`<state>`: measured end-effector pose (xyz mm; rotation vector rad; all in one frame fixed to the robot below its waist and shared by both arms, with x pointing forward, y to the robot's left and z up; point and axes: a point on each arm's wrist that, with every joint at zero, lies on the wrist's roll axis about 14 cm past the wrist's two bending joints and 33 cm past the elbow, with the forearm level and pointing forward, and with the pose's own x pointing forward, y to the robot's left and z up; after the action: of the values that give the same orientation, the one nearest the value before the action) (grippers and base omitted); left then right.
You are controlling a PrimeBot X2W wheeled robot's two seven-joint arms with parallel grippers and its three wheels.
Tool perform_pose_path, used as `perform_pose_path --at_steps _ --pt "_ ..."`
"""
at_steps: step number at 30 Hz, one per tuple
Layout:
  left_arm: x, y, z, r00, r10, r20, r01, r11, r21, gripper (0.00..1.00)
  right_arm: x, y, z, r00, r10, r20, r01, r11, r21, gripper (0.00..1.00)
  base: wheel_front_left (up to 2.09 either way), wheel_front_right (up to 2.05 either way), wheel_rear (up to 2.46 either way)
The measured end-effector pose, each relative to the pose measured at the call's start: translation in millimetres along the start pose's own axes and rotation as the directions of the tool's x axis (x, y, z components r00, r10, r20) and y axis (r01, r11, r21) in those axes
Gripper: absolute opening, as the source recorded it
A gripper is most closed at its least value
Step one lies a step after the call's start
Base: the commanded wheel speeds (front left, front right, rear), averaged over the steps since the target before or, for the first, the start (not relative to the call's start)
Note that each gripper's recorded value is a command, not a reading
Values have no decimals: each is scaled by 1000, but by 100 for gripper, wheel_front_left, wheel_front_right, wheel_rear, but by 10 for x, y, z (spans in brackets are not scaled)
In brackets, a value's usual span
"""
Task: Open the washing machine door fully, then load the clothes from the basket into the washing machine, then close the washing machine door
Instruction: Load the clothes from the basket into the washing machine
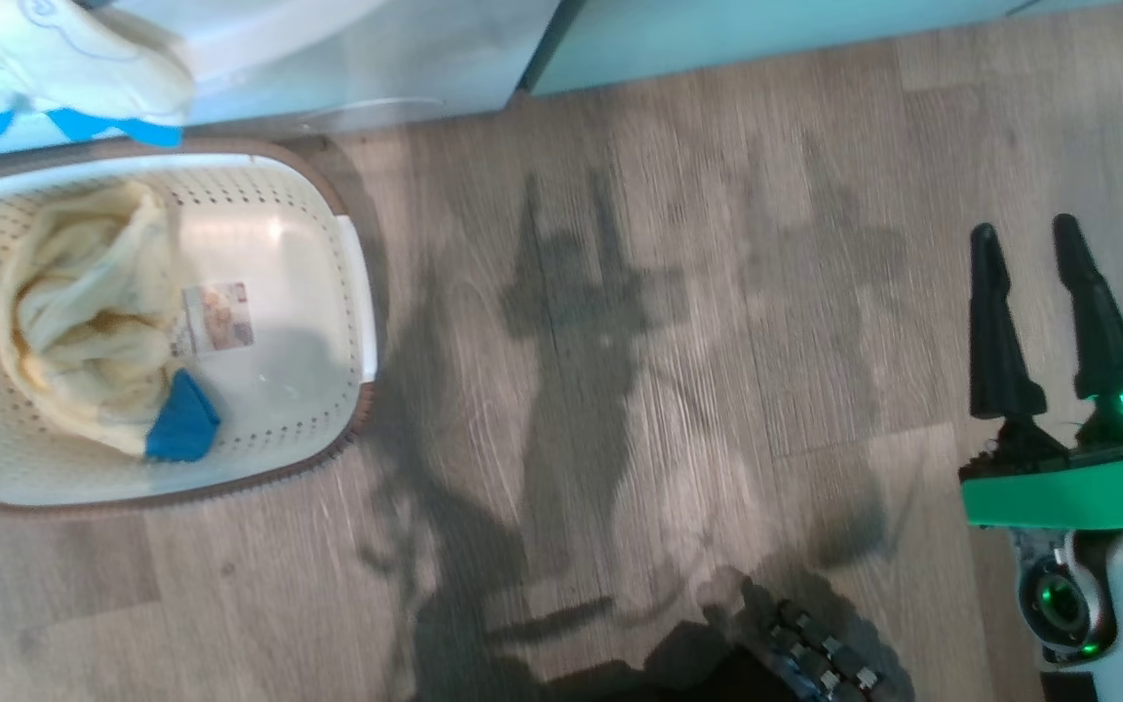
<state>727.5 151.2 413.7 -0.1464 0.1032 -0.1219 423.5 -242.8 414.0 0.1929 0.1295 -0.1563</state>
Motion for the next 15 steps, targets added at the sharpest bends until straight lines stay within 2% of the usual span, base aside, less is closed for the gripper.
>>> perform_pose_path --at_steps 7,15 --pt "-497 1 127 997 -3 83 5 1000 -21 100 -45 43 163 999 15 44 -14 1000 -12 100 0 0 0" --pt "-1408 -56 107 994 17 106 -17 1000 0 100 -142 217 220 996 66 57 -65 998 -22 100 0 0 0"
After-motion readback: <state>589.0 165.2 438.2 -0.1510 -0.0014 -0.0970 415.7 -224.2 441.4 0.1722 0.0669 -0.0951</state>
